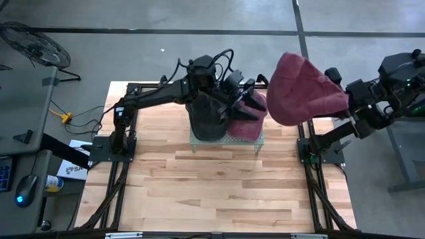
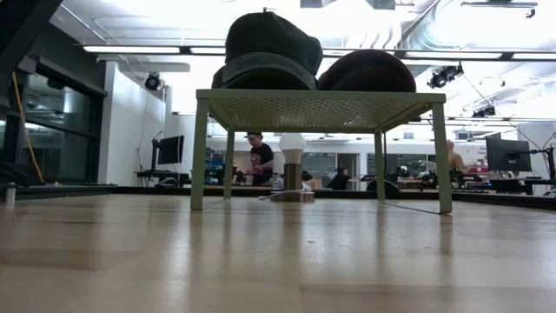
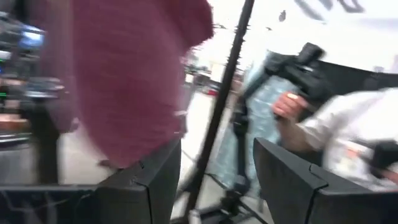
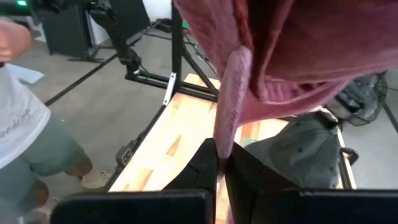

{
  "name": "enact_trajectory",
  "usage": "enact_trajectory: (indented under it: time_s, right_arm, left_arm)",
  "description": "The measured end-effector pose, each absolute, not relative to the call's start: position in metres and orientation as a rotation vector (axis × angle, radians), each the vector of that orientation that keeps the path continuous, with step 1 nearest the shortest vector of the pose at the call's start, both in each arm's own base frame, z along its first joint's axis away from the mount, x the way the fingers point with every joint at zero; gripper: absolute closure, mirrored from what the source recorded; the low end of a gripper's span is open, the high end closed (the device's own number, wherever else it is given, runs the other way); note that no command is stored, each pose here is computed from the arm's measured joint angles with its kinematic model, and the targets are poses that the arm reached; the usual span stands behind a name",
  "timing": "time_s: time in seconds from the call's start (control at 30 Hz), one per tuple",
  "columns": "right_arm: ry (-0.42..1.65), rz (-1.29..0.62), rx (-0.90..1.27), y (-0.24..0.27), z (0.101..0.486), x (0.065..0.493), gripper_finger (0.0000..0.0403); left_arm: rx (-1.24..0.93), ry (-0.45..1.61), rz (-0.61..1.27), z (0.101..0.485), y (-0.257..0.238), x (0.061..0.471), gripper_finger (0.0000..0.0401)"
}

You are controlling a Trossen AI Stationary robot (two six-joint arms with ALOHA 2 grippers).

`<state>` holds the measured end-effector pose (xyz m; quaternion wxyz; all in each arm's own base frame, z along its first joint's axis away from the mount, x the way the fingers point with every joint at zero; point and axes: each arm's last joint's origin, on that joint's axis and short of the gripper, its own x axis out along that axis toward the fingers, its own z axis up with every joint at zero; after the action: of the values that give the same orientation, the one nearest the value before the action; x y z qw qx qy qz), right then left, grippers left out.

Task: Pick & Place hat
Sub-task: Stack the red cap on top of the red cap on the shelf

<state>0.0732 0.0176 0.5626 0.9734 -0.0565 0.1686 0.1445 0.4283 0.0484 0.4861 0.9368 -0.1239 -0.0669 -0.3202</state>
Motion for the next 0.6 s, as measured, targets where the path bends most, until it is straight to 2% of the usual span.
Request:
enact_trajectory:
  time_s: [0.27,0.47,0.6]
  right_arm:
    - [0.367,0.29,-0.095,0.018,0.561,0.075,0.0397]
    - [0.387,0.306,-0.072,0.018,0.559,0.071,0.0397]
    - [0.386,0.328,-0.077,0.018,0.559,0.07,0.0397]
  left_arm:
    - [-0.229,-0.132,-0.43,0.48,0.055,0.433,0.0204]
    - [-0.206,-0.114,-0.325,0.476,0.058,0.435,0.0204]
    - [-0.206,-0.112,-0.325,0.476,0.058,0.435,0.0204]
